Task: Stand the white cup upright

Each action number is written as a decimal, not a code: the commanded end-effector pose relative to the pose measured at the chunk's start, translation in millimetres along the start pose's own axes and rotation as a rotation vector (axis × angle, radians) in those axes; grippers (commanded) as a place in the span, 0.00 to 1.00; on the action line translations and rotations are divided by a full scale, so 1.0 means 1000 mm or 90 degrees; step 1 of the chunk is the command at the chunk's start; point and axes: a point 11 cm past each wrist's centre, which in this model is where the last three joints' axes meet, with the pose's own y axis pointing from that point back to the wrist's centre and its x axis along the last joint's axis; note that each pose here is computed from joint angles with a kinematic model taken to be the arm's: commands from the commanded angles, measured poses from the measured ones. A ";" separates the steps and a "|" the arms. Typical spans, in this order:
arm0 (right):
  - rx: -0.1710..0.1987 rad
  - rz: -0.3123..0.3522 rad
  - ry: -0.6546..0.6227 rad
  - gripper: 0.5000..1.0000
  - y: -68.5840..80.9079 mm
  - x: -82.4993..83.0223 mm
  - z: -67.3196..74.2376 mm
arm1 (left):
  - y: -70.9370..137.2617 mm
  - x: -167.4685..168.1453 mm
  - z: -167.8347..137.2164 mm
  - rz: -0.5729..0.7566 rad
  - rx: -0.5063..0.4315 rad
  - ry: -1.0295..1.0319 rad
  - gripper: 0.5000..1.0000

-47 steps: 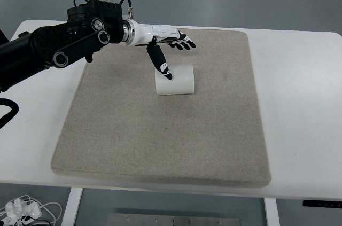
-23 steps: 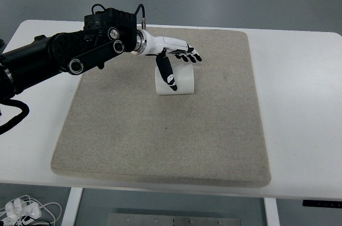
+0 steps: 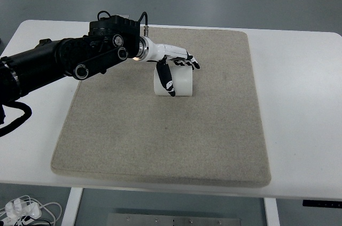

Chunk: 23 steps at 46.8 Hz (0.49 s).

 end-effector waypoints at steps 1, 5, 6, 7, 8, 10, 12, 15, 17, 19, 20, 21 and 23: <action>0.000 -0.001 0.000 0.90 0.000 -0.001 0.000 | 0.000 0.000 0.000 0.000 0.002 -0.005 0.67; -0.001 0.000 0.000 0.90 0.000 0.000 0.000 | 0.000 0.001 0.000 0.001 0.005 -0.013 0.56; -0.001 0.000 0.000 0.90 0.000 0.000 0.000 | 0.000 0.000 -0.001 0.001 0.005 -0.012 0.56; -0.001 0.000 0.000 0.90 0.000 0.000 0.000 | 0.000 0.001 -0.001 0.002 0.005 -0.012 0.55; -0.001 0.000 0.000 0.90 0.000 0.000 0.000 | 0.000 0.001 0.000 0.004 0.004 -0.012 0.53; -0.001 0.000 0.000 0.90 0.000 0.000 0.000 | 0.000 0.001 0.000 0.005 0.004 -0.010 0.48; -0.001 0.000 0.000 0.90 0.000 0.000 0.000 | 0.001 0.003 0.001 0.009 0.002 -0.008 0.37; 0.000 0.000 0.000 0.90 0.000 0.000 0.000 | 0.001 0.004 0.002 0.011 -0.003 -0.003 0.23; 0.000 0.000 0.000 0.90 0.000 0.000 0.000 | 0.001 0.005 0.003 0.013 -0.006 0.001 0.14; -0.001 0.000 0.000 0.90 0.000 0.000 0.000 | 0.002 0.006 0.004 0.014 -0.009 0.006 0.10; -0.001 0.000 0.000 0.90 0.000 0.000 0.000 | 0.002 0.006 0.004 0.014 -0.011 0.006 0.09; 0.000 0.000 0.000 0.90 0.000 0.000 0.000 | 0.002 0.007 0.005 0.016 -0.014 0.009 0.07; -0.001 0.000 0.000 0.90 0.000 0.000 0.000 | 0.003 0.010 0.005 0.022 -0.019 0.016 0.05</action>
